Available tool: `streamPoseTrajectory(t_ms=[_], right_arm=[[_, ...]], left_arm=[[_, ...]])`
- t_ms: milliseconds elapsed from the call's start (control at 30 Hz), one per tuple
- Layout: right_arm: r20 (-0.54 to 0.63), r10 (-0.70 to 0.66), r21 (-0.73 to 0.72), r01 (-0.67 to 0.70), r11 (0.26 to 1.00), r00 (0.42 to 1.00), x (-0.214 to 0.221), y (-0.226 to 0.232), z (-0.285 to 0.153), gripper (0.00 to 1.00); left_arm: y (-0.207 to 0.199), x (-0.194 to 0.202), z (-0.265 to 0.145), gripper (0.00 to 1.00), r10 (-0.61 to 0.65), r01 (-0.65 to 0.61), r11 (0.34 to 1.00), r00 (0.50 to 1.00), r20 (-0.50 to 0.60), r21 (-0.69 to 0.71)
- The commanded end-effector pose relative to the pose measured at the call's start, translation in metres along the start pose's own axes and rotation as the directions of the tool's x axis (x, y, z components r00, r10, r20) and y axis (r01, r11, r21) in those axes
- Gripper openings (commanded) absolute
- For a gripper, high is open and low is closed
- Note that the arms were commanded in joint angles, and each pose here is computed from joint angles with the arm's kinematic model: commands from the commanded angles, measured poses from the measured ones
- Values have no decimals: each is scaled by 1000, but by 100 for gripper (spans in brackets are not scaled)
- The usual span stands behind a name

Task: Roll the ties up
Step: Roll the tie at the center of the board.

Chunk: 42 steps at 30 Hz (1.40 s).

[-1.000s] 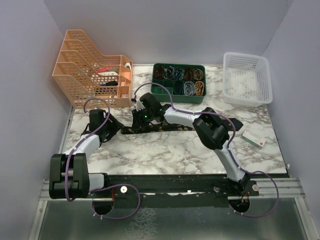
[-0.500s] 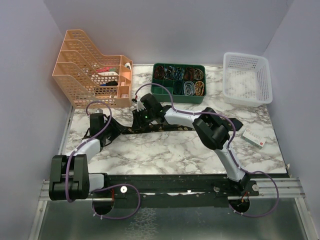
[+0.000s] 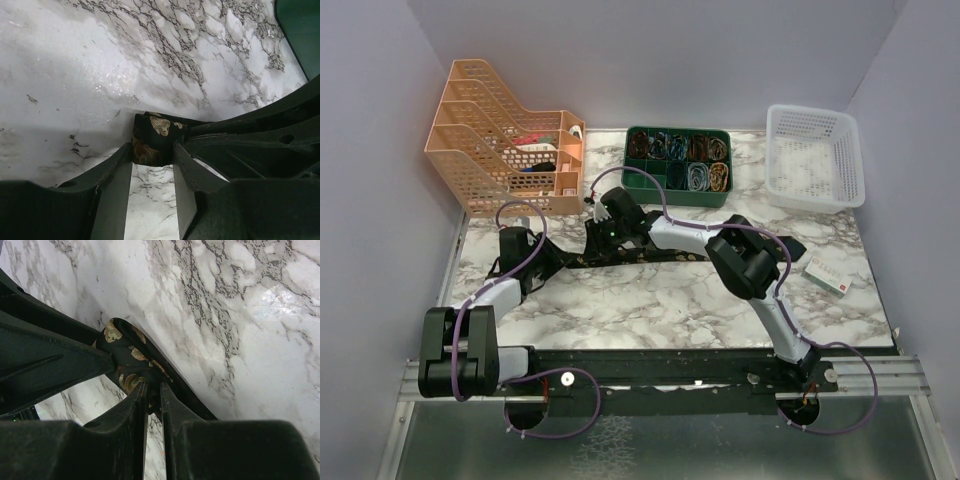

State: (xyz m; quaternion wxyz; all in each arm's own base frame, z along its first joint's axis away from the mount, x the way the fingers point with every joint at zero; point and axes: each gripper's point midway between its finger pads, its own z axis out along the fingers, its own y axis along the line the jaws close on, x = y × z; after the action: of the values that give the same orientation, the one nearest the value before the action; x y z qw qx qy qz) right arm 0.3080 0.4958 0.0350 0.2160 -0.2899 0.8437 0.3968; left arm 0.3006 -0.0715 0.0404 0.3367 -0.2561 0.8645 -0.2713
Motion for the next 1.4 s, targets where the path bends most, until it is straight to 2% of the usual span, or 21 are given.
streamPoseTrajectory(t_ms=[0, 167, 500, 567, 700, 833, 900, 1100, 1267, 1367], right_arm=[[-28, 19, 56, -18, 998, 999, 15, -10, 0, 21], [-25, 22, 53, -21, 998, 999, 14, -9, 0, 21], [7, 23, 14, -23, 1000, 1000, 2, 3, -5, 24], [41, 4, -8, -3, 1000, 999, -6, 10, -10, 28], [207, -72, -32, 80, 996, 976, -35, 24, -35, 36], [282, -72, 11, 72, 997, 957, -49, 20, -57, 42], [281, -70, 72, 52, 996, 957, -51, 9, -62, 43], [239, -33, 108, 7, 994, 970, -33, -3, -65, 38], [180, -7, 66, -5, 998, 984, -16, -3, -54, 35], [197, -64, 31, 59, 998, 978, -17, 2, -53, 39]], left_arm=[[-9, -2, -1, 35, 44, -44, 997, 999, 7, 62], [-7, -2, 0, 21, 69, -69, 996, 998, 15, 61], [-5, -10, -7, 1, 131, -133, 991, 989, 73, 30], [-5, -13, -8, 0, 152, -152, 988, 984, 92, 2], [-7, -16, -13, 0, 197, -192, 980, 973, 124, -51], [-11, -17, -14, 0, 254, -240, 965, 958, 136, -109], [-13, -15, -13, 0, 273, -256, 958, 953, 131, -131], [-21, -20, -15, 0, 287, -252, 948, 942, 175, -193], [-31, -27, -22, 0, 273, -231, 954, 933, 234, -192], [-27, -26, -25, 0, 283, -236, 948, 932, 226, -216]])
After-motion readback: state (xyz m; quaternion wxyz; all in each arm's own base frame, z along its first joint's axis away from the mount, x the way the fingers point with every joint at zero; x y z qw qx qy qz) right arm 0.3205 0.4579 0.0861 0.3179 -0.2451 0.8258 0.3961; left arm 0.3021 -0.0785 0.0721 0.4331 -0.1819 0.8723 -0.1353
